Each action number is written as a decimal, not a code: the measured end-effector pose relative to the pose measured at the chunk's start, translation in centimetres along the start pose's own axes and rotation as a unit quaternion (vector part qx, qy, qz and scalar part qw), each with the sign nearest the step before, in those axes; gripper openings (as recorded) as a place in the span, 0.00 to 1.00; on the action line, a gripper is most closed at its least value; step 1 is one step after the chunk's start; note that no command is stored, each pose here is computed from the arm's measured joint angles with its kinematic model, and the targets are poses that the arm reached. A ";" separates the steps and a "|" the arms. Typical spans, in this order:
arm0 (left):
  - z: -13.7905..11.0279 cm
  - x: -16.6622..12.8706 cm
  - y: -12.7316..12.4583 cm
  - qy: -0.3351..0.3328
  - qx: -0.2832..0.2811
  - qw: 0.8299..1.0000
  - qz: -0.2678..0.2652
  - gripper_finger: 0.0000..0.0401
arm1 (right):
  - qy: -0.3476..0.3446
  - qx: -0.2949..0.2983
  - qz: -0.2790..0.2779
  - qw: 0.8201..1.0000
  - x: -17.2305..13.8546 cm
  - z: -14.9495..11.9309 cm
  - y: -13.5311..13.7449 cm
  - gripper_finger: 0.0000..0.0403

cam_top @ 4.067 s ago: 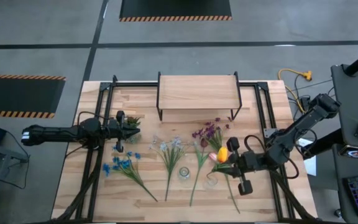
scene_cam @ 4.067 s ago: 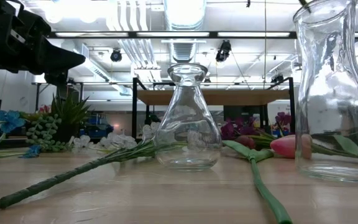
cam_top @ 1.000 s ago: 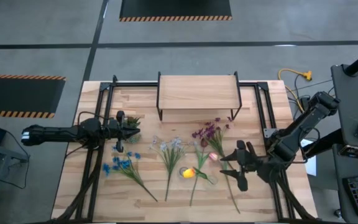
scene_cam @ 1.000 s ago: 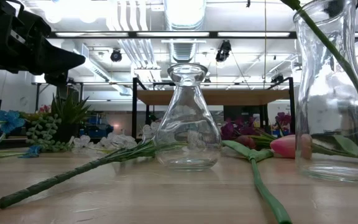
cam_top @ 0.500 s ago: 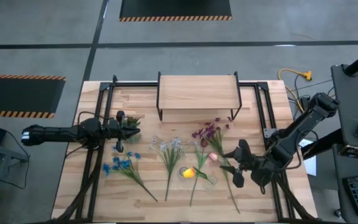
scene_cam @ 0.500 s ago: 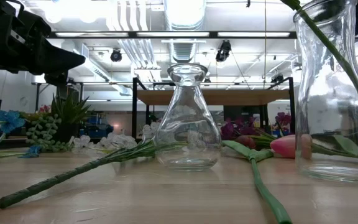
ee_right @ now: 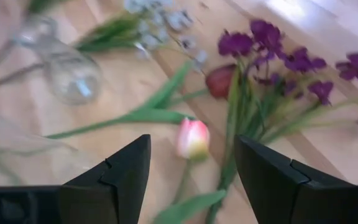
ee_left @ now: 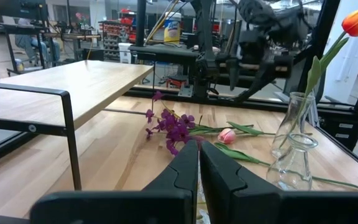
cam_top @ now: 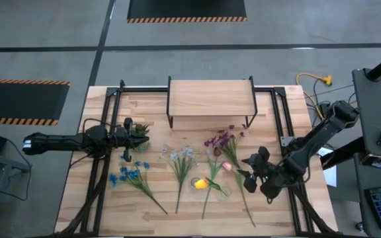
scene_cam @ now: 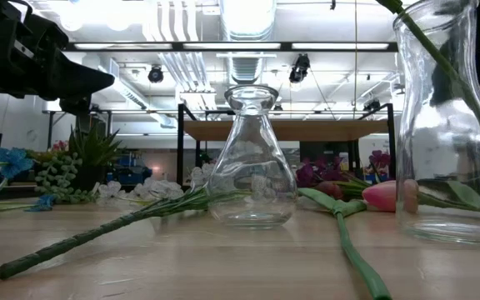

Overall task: Pick and place flowers into a vace then onto a shelf
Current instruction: Put the violet flower into the right transparent vase

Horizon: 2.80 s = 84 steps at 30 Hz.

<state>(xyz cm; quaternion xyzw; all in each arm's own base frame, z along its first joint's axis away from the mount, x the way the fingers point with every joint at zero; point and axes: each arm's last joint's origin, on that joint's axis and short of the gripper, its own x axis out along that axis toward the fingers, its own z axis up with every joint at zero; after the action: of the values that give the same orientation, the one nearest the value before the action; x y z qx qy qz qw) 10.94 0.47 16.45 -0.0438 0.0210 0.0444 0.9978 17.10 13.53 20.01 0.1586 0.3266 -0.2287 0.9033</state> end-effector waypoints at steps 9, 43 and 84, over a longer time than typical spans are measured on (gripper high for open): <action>0.0 0.0 0.0 0.000 0.000 1.000 0.000 0.00 | 0.023 -0.019 -0.077 0.997 3.3 -1.2 -0.6 0.54; 0.0 0.0 0.0 0.000 0.000 1.000 0.000 0.00 | 0.143 0.024 -0.130 0.981 7.7 -1.3 -1.7 0.54; 0.0 0.0 0.0 0.000 0.000 1.000 0.000 0.00 | 0.158 0.009 -0.154 0.975 8.5 -2.2 -2.1 0.04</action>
<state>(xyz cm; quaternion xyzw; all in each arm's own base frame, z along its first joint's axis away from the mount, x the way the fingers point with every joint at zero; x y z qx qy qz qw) 10.94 0.47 16.44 -0.0438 0.0213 0.0443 0.9978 20.67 10.10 12.44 0.1486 0.4835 -0.3401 0.7928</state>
